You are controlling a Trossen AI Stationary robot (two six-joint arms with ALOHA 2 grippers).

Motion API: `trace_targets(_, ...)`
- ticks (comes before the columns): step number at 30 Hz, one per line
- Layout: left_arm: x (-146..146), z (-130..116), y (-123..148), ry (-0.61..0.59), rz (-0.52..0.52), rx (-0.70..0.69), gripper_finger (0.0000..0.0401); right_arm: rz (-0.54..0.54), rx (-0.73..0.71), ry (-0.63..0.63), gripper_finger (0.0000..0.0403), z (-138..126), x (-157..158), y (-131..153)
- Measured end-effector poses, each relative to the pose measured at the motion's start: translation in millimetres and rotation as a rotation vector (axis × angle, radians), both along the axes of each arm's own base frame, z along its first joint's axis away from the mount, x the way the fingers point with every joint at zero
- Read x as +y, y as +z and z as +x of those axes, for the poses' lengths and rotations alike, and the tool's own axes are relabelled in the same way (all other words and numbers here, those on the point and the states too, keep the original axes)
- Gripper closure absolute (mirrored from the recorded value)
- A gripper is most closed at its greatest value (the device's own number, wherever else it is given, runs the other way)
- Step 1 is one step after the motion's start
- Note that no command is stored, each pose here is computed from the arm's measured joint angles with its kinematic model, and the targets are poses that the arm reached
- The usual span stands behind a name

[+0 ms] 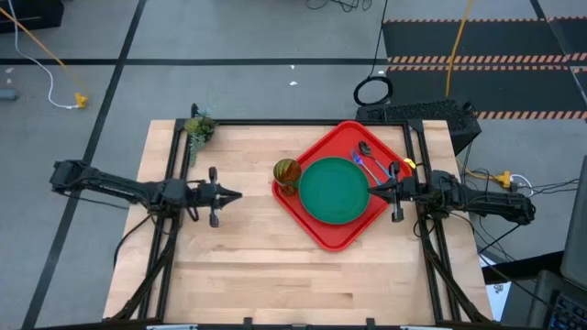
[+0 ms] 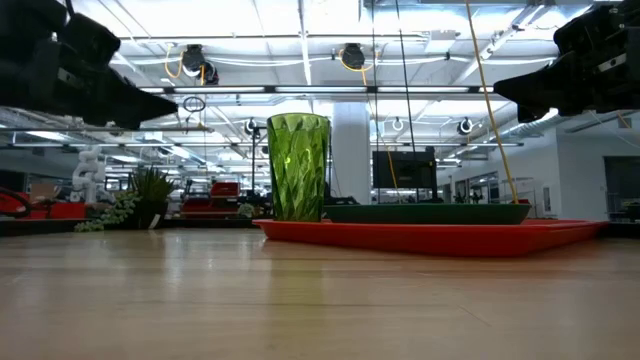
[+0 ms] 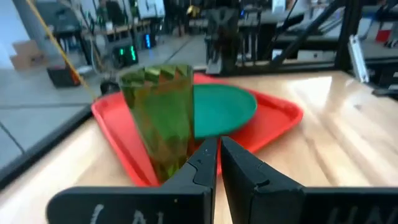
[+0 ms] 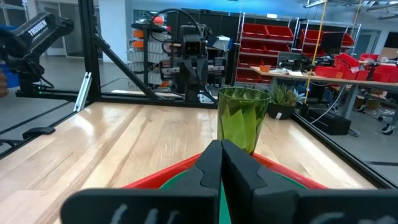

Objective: Pick and place plate/cup/fork/spoon on tray
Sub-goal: Return to Home Position

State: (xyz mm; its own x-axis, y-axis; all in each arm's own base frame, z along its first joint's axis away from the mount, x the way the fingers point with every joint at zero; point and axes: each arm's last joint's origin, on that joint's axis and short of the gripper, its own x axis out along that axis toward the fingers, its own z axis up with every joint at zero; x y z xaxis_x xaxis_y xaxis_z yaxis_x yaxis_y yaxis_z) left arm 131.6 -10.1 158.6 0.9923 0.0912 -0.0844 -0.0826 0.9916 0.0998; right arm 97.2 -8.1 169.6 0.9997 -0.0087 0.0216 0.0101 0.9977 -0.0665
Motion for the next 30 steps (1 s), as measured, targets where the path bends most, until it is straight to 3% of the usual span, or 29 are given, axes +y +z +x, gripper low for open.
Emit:
trace_targets(14,-1.8,-23.2,24.8,-0.039,0.061,-0.231,0.0375,0.000,0.000,0.000,0.0403,0.0,0.0,0.0)
trace_targets(26,0.9,-37.7,28.9,-0.027,0.126,-0.293,0.0375,0.000,0.000,0.000,0.0403,0.0,0.0,0.0)
trace_targets(30,1.0,-37.3,26.6,-0.027,0.103,-0.272,0.0375,0.000,-0.001,0.000,0.0403,0.0,0.0,0.1)
